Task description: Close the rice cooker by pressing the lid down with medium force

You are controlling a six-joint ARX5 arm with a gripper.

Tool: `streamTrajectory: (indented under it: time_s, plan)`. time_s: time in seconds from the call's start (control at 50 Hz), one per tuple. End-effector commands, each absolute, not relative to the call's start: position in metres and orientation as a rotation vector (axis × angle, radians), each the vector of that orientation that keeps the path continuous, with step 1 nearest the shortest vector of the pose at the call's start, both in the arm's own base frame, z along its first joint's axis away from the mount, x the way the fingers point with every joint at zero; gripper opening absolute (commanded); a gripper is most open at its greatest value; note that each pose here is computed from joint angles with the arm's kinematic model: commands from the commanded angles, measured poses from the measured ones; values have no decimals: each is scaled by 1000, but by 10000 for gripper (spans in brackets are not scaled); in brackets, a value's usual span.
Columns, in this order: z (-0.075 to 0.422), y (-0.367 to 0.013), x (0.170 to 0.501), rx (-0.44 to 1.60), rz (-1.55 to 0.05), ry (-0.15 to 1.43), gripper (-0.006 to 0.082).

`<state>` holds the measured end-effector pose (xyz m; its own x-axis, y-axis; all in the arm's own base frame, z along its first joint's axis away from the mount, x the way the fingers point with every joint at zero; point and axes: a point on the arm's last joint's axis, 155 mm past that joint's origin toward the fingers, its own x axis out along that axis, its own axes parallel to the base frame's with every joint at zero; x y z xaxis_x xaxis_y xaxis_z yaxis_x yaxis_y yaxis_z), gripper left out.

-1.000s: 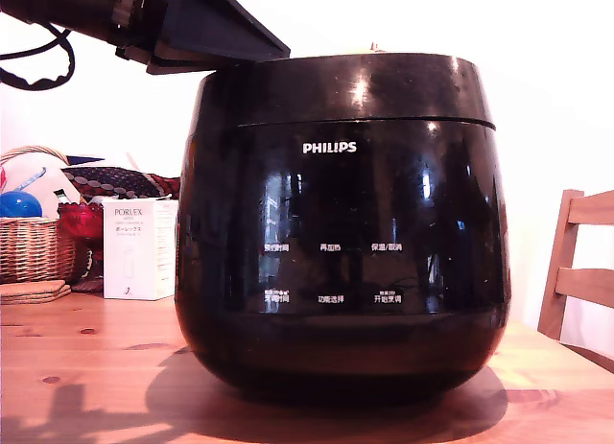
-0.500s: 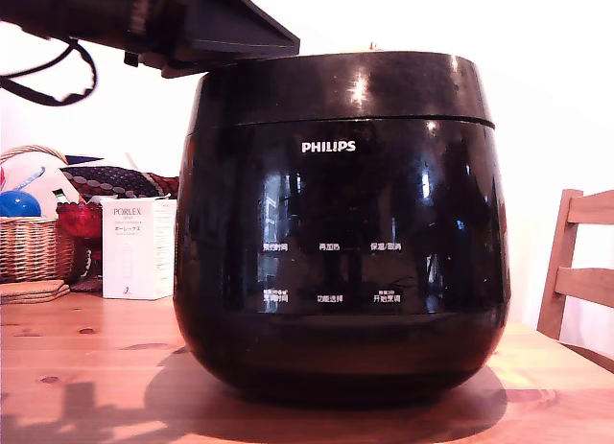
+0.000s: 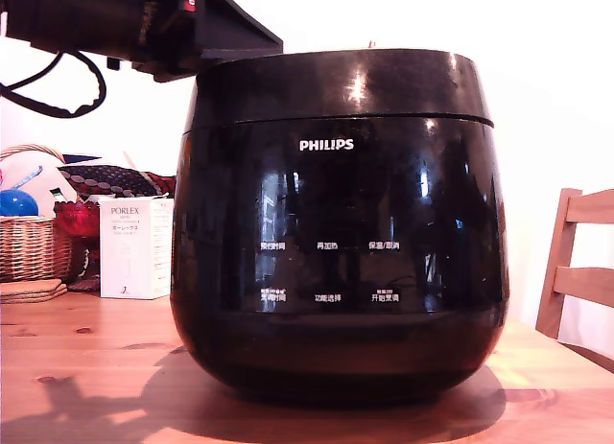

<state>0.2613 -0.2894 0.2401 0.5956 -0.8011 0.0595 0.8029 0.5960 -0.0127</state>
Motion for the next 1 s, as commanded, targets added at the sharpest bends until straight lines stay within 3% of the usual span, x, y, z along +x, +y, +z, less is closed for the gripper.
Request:
streamTrajectory:
  time_s: [0.0,0.22,0.98]
  plan:
    - [254,-281,257,-59,-916,-101,-21]
    - [276,-260,259,-64,-860,-152,-21]
    - [253,-127,303,33,-453,18,-21]
